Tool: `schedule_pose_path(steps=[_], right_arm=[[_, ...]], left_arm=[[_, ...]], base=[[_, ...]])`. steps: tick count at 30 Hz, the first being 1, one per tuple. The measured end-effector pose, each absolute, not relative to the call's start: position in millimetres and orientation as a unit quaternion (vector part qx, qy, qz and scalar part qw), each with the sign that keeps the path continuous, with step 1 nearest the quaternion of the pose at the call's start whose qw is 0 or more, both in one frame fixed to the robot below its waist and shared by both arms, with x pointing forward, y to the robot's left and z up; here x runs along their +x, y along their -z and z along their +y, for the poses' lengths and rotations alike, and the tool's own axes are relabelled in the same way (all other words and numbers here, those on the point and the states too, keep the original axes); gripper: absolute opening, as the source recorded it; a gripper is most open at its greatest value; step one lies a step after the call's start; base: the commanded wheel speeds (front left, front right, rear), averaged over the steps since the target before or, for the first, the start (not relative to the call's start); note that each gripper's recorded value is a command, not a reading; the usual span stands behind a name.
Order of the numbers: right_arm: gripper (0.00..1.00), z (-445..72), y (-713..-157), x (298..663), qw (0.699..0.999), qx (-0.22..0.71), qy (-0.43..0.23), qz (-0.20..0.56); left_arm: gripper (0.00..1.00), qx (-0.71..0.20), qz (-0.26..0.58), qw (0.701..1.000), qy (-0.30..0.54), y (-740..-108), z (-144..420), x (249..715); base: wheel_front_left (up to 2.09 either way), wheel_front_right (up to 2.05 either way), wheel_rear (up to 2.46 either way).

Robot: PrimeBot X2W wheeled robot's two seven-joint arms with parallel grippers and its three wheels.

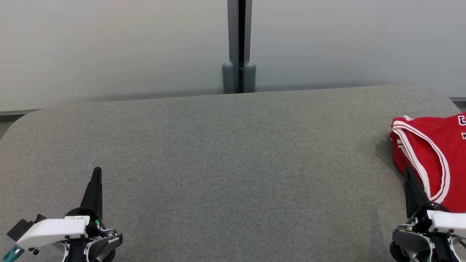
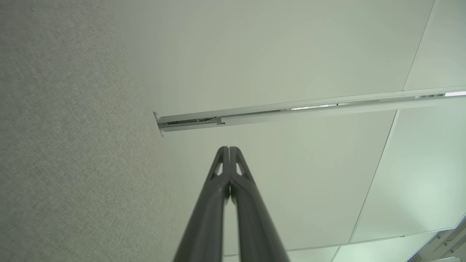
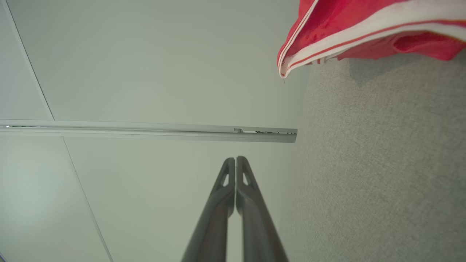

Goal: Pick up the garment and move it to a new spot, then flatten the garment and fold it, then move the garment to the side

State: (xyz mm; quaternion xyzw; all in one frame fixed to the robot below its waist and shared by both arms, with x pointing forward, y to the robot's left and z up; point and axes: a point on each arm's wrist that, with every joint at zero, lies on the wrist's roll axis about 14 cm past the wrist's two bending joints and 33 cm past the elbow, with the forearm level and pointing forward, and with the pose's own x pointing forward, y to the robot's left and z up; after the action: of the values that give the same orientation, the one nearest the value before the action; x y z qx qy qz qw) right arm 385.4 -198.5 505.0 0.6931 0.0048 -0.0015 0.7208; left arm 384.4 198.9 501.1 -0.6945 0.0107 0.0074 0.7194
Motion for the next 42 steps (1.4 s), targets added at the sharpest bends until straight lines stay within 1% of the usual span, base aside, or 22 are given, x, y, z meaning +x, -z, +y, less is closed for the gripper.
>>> schedule_pose_path(steps=[7,42], right_arm=[[0.0,-199.8,-504.8,388.0,0.706,0.708,0.004,0.002],[0.0,-199.7,-504.5,387.8,0.705,0.709,0.004,0.002]], left_arm=[[0.0,-0.709,0.003,0.705,-0.003,-504.4,199.3,387.8],[0.0,-0.709,0.003,0.705,-0.003,-504.8,199.5,388.0]], base=[[0.0,0.0,0.0],[0.0,0.0,0.0]])
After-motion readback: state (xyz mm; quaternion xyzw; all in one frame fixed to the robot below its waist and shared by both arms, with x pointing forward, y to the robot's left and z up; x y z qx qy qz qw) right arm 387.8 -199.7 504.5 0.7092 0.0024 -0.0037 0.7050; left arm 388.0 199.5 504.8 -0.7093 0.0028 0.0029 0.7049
